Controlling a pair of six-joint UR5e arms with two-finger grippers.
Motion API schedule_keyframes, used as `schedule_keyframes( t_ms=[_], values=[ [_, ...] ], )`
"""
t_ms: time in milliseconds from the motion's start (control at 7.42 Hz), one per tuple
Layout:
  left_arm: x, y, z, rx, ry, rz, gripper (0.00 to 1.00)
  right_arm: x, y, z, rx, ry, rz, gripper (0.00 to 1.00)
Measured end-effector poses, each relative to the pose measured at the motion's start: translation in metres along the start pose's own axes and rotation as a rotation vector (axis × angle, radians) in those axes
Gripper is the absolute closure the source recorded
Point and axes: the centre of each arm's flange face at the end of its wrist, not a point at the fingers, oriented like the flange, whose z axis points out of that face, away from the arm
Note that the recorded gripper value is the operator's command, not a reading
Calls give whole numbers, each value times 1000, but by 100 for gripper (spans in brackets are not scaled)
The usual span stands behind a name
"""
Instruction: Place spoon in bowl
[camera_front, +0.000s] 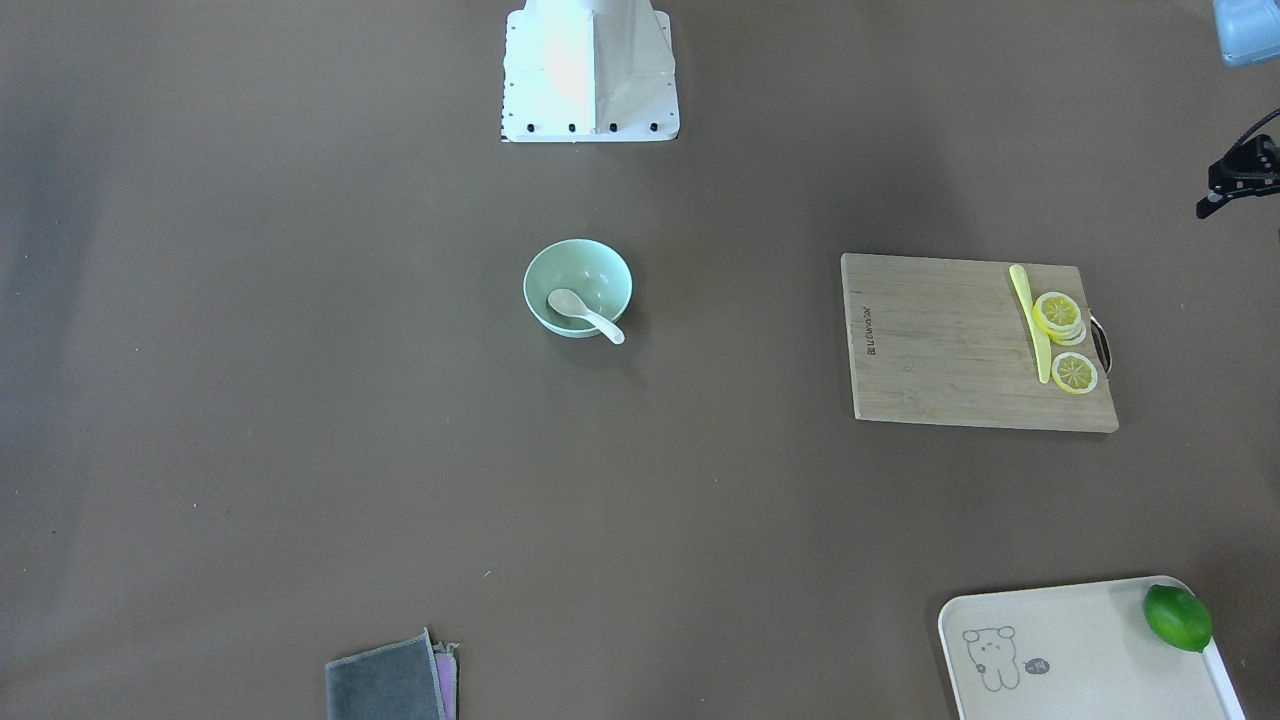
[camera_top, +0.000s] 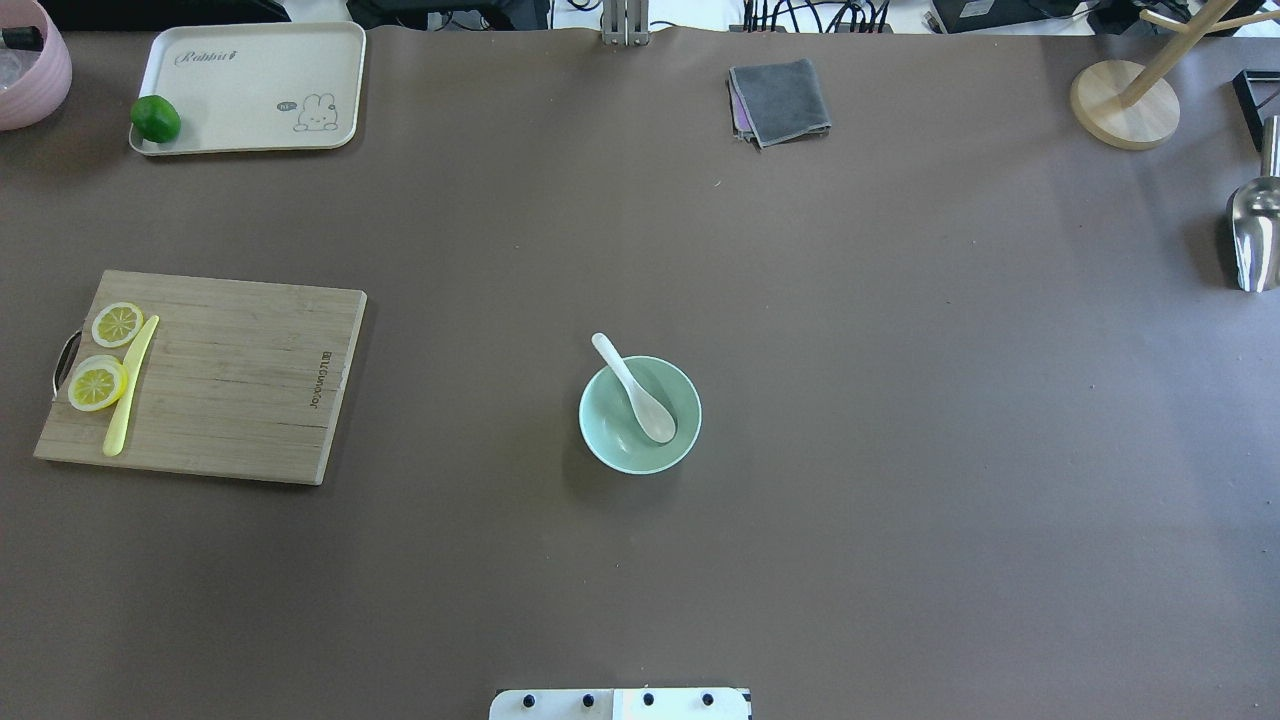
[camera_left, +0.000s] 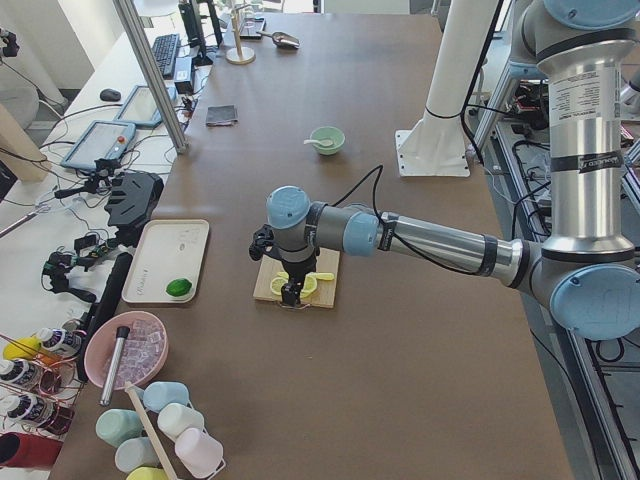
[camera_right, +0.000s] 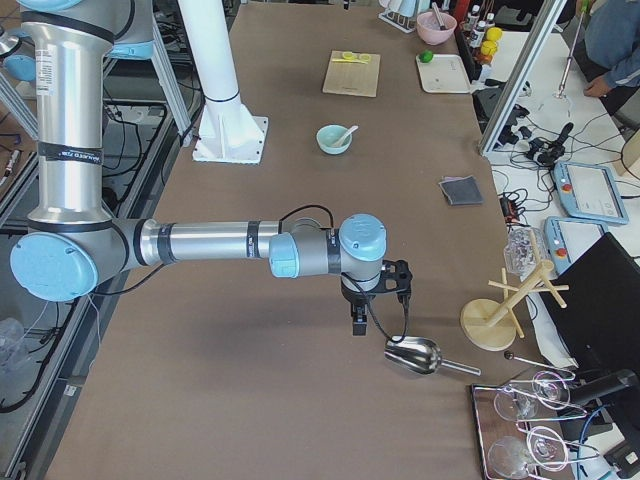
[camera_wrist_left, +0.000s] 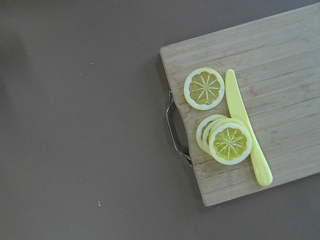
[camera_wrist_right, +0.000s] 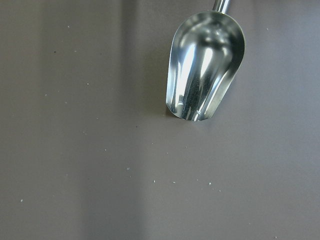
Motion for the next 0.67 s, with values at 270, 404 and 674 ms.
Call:
schedule_keyframes(
  t_ms=[270,404,674],
  values=[
    [-6,6,-6,19,57,-32,2,-1,-2,-1,2,0,-1,0],
    [-12,9,-12,35,63,-50,2,-2,-2,-1,4,0,-2,0],
    [-22,14,-24,61,59,-76,2,-3,-3,-2,5,-7,-3,0]
  ],
)
